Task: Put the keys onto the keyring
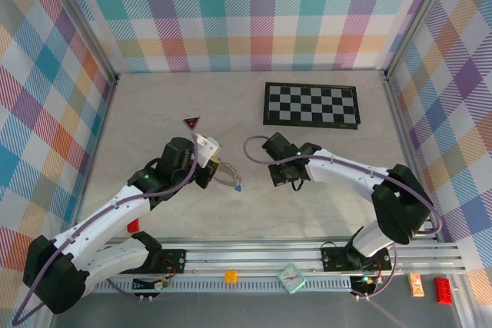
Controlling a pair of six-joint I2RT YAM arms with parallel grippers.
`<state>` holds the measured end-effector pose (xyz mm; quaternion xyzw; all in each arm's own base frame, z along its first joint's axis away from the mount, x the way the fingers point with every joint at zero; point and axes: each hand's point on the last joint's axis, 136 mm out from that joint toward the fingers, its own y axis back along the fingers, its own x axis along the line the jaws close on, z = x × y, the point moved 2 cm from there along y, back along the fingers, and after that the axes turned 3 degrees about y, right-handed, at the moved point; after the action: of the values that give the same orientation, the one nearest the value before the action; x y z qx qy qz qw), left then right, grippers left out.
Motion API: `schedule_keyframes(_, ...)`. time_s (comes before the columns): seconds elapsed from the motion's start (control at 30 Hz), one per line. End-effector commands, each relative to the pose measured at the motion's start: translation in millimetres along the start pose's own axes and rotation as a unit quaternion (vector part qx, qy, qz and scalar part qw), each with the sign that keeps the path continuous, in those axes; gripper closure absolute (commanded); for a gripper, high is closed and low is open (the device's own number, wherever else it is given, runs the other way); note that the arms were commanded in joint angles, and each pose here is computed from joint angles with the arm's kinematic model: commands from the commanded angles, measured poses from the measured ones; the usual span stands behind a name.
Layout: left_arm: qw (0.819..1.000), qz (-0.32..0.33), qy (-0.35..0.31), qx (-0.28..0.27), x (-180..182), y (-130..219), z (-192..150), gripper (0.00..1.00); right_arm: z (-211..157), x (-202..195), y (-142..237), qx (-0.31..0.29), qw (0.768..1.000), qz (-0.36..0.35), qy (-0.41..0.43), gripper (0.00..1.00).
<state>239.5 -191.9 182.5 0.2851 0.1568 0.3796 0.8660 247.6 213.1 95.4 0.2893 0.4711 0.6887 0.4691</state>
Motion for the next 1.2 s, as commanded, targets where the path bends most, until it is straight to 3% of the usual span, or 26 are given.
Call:
schedule_keyframes(0.0,0.995,-0.066,-0.072,-0.031,-29,-1,20,1.00,1,1,6,-0.016,0.999,0.025,0.013,1.00)
schedule_keyframes(0.17,0.987,-0.105,-0.120,-0.014,-48,-11,10,1.00,-9,16,5,-0.015,0.996,0.086,0.033,1.00)
schedule_keyframes(0.47,0.973,-0.187,-0.139,-0.003,-75,-10,-10,1.00,-25,48,0,0.015,0.979,0.192,0.069,1.00)
schedule_keyframes(0.93,0.967,-0.230,-0.105,0.025,-86,-9,-26,1.00,-31,58,-13,0.043,0.973,0.215,0.067,1.00)
schedule_keyframes(1.17,0.968,-0.231,-0.096,0.030,-86,-10,-27,1.00,-32,58,-13,0.043,0.973,0.215,0.064,0.88)
